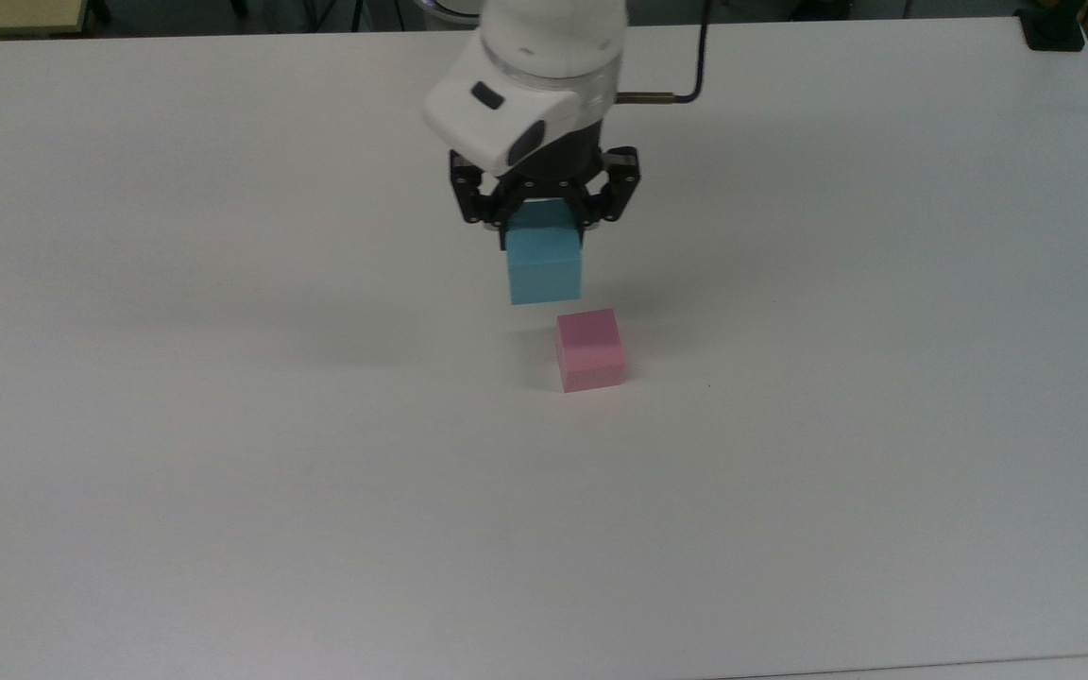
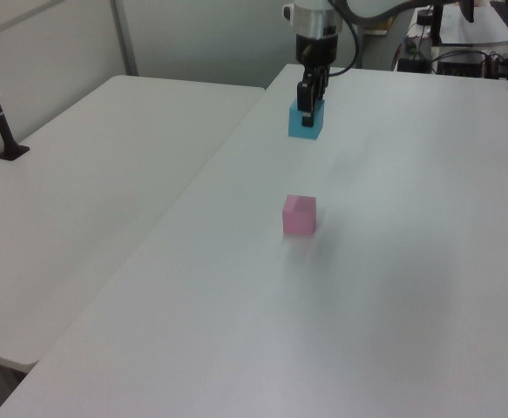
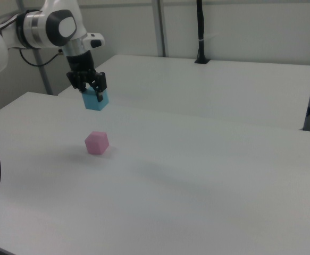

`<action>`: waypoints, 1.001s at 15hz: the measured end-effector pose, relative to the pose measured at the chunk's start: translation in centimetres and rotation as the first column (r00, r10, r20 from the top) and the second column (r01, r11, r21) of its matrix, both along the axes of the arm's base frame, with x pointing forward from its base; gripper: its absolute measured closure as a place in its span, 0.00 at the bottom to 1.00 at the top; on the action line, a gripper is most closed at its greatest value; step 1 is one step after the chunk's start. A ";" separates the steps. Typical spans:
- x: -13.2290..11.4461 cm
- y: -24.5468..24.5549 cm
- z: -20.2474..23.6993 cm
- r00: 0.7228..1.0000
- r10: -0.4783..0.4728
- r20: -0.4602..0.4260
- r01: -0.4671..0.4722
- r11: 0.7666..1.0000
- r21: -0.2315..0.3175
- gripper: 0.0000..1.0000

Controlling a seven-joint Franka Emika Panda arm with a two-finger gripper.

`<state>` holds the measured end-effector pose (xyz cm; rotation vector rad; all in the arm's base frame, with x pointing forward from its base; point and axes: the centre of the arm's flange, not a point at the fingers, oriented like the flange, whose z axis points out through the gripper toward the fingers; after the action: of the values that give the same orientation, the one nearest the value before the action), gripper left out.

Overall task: Put blue cube on pink cube
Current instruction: 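Lift the light-blue cube and carry it over the pink cube, then lower the light-blue cube onto the pink cube's top face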

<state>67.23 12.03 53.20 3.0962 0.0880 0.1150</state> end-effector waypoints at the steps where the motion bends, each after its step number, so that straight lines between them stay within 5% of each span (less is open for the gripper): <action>1: -0.2 0.9 -0.2 1.000 -0.004 -0.003 0.004 1.000 0.001 0.40; 15: 0.9 4.2 -9.6 0.998 0.012 -0.059 -0.013 1.000 -0.008 0.41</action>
<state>68.14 16.27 43.61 3.0914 0.1097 0.0232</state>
